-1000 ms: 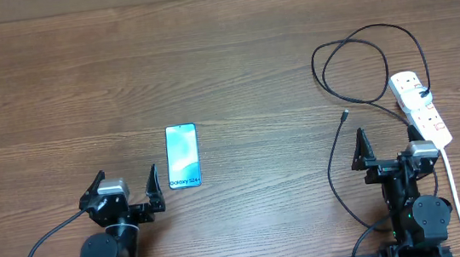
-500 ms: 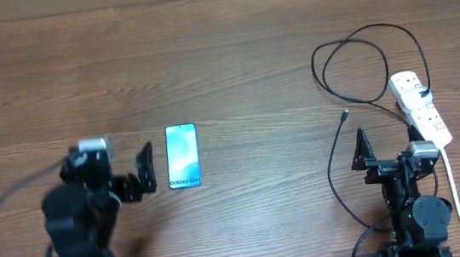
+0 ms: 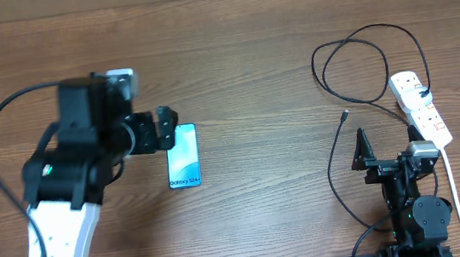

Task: Plug charger to phone and switch on socket
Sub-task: 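Move the left gripper forward over the smartphone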

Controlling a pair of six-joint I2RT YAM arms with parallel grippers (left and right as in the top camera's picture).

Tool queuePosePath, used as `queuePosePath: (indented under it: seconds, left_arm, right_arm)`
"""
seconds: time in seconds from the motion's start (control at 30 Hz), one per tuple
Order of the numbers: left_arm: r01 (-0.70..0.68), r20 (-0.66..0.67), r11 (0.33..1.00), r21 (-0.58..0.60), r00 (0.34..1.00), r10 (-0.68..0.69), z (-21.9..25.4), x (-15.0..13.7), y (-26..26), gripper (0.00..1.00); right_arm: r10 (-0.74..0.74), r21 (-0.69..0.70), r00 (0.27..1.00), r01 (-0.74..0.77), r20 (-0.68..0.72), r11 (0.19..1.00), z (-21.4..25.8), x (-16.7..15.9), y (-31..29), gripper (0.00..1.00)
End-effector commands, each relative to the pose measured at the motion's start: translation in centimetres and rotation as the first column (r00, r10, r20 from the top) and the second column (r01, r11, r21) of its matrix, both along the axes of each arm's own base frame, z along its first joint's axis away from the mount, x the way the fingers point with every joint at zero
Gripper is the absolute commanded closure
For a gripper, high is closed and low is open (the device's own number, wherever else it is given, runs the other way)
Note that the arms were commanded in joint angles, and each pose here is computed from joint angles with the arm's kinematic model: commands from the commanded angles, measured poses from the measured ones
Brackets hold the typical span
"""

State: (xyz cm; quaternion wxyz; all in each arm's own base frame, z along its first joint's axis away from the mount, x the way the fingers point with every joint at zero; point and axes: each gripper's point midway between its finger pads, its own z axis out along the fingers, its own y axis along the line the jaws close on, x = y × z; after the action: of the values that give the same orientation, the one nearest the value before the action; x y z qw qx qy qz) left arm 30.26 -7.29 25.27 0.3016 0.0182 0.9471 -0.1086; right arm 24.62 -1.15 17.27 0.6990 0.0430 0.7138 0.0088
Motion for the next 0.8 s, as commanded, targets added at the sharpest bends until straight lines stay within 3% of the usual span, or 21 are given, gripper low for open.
queuePosePath:
  seconds: [0.0, 0.3, 0.77]
  left_arm:
    - [-0.058, -0.056, 0.996, 0.062, 0.997, 0.061, -0.8, 0.7, -0.4, 0.0]
    - [0.032, -0.225, 0.999, 0.016, 0.974, -0.028, -5.3, 1.2, -3.7, 0.0]
    - [-0.036, -0.468, 0.986, 0.161, 0.877, 0.108, -13.0, 1.3, -2.2, 0.0]
  right_arm:
    - [0.004, -0.004, 1.0, -0.004, 0.002, 1.0, -0.2, 0.0, 0.0, 0.0]
    - [0.004, -0.004, 1.0, -0.004, 0.002, 1.0, -0.2, 0.0, 0.0, 0.0]
    - [0.003, -0.004, 1.0, -0.003, 0.002, 1.0, -0.2, 0.0, 0.0, 0.0]
